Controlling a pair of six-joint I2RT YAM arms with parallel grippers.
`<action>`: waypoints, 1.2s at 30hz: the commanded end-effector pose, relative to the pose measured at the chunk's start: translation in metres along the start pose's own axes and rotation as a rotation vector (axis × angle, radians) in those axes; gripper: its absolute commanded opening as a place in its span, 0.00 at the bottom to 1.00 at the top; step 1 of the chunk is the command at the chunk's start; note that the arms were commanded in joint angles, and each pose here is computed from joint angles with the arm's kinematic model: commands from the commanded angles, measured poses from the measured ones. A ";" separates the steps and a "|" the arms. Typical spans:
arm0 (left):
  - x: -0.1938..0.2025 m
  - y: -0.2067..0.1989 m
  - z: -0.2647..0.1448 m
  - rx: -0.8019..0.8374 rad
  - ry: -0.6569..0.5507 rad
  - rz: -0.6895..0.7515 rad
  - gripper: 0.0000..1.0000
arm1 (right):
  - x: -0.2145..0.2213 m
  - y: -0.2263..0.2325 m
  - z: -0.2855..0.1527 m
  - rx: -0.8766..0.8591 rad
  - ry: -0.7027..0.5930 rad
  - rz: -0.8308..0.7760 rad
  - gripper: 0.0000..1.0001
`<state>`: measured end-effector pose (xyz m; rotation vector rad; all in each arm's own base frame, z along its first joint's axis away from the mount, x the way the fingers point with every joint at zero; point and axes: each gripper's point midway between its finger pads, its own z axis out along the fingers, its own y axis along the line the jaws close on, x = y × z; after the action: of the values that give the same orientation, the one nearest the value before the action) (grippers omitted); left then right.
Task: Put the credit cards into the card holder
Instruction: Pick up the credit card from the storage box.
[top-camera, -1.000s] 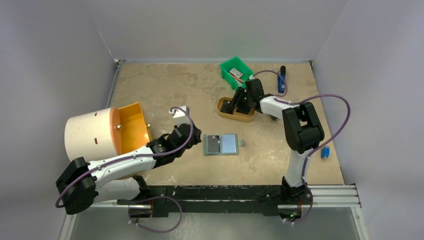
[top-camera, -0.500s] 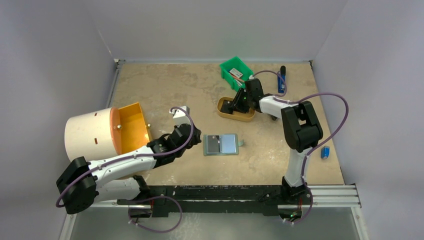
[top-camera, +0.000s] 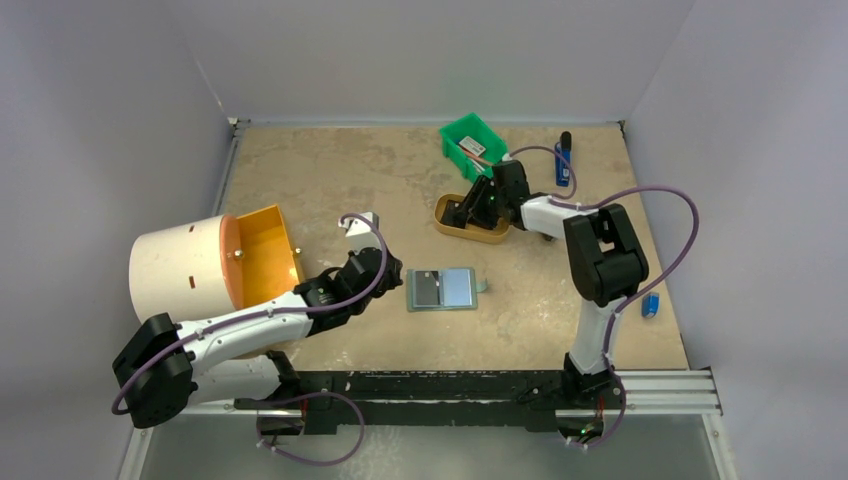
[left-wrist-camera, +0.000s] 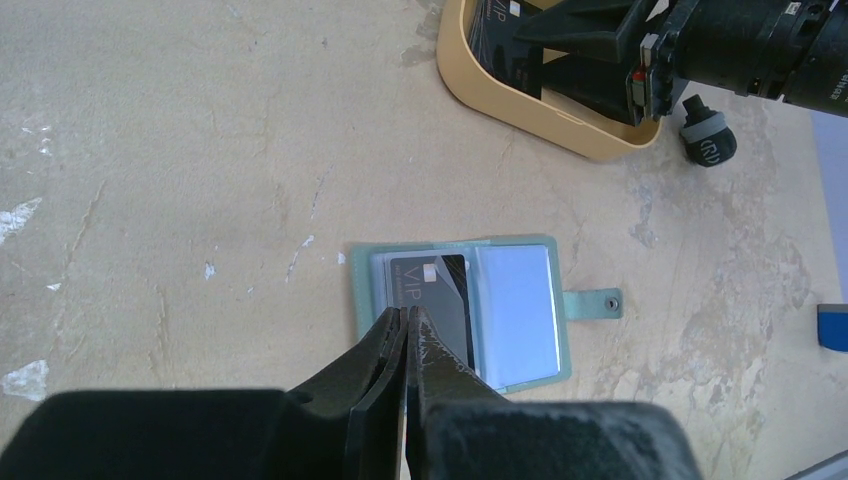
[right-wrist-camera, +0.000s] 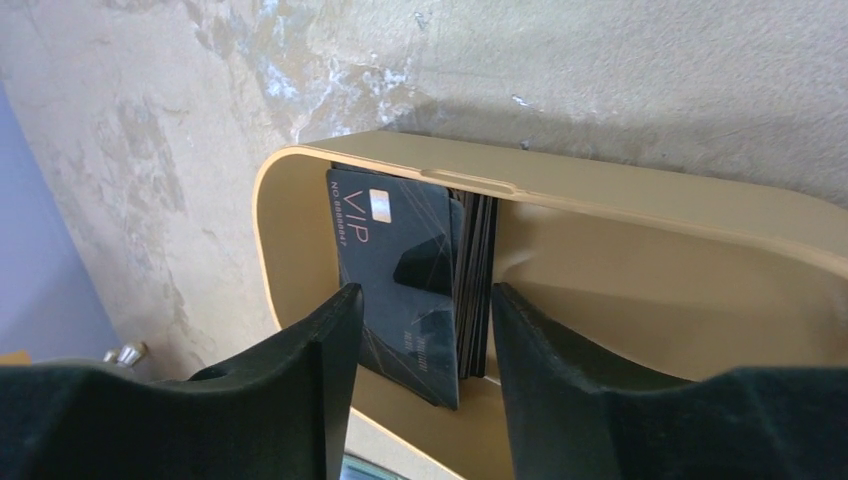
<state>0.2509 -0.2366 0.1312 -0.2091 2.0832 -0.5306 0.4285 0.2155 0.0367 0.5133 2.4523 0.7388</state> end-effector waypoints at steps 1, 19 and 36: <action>-0.005 -0.002 0.001 0.001 -0.021 -0.027 0.02 | -0.004 0.013 -0.009 -0.042 -0.003 0.021 0.56; -0.006 -0.002 0.002 -0.005 -0.024 -0.024 0.01 | -0.003 0.000 -0.008 0.024 0.013 0.037 0.40; -0.006 -0.006 0.005 -0.009 -0.015 -0.011 0.01 | -0.003 -0.005 -0.018 -0.043 -0.001 0.088 0.35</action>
<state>0.2505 -0.2366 0.1231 -0.2146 2.1047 -0.5138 0.4195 0.2041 0.0328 0.6114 2.4535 0.7942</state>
